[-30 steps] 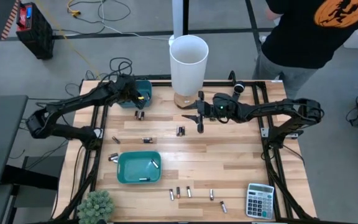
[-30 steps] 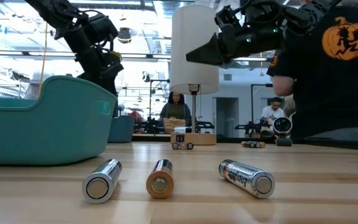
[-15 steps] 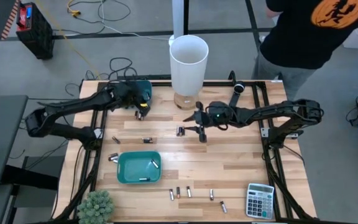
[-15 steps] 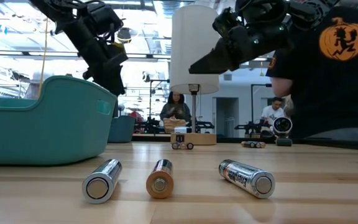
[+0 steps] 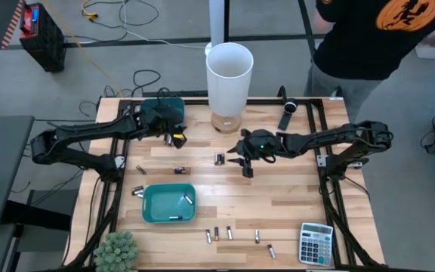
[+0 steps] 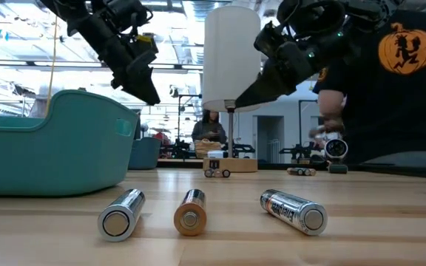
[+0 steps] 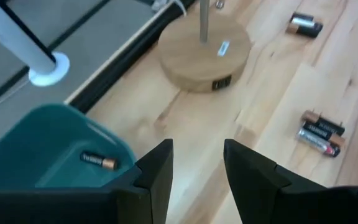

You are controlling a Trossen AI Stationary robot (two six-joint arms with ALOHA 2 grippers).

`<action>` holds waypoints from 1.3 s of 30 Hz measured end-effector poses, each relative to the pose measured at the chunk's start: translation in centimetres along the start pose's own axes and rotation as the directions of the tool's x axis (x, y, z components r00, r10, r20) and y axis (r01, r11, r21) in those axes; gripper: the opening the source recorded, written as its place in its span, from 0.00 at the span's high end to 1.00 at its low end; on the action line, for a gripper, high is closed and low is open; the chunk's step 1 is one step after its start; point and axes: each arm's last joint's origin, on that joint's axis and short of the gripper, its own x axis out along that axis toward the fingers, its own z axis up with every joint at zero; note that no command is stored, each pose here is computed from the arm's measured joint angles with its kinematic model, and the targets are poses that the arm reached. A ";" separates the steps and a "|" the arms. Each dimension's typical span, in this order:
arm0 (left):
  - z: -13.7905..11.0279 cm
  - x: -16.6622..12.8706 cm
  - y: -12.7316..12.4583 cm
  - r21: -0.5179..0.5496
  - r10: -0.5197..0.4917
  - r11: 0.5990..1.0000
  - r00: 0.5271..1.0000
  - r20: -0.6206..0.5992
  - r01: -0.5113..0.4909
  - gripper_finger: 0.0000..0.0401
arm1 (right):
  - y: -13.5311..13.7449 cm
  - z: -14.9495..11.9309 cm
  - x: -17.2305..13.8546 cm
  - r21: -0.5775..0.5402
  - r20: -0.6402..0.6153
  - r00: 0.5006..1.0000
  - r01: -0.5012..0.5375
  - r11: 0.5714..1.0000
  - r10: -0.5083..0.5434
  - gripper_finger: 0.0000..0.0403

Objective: Sort batteries
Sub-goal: Put the silver battery into the green bin

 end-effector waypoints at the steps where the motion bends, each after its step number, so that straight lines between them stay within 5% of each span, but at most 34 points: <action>1: 0.1 0.0 0.0 0.001 -0.001 1.000 1.000 0.012 0.001 0.66 | 0.0 0.0 0.0 0.012 -0.002 1.000 0.000 1.000 0.000 0.58; 9: 0.2 0.0 -0.1 0.059 -0.002 0.998 1.000 0.022 0.001 0.66 | 0.0 -0.3 0.0 0.149 -0.034 0.999 0.013 0.989 -0.008 0.50; 19: -0.3 0.0 0.0 0.104 0.003 0.995 0.999 -0.034 0.001 0.66 | -0.2 -1.3 -0.1 0.276 -0.140 0.980 0.174 0.945 -0.140 0.44; 39: -1.3 0.1 0.0 0.139 0.013 0.990 0.994 -0.113 0.002 0.66 | -0.1 -1.3 -0.1 0.233 -0.157 0.949 0.304 0.924 -0.273 0.45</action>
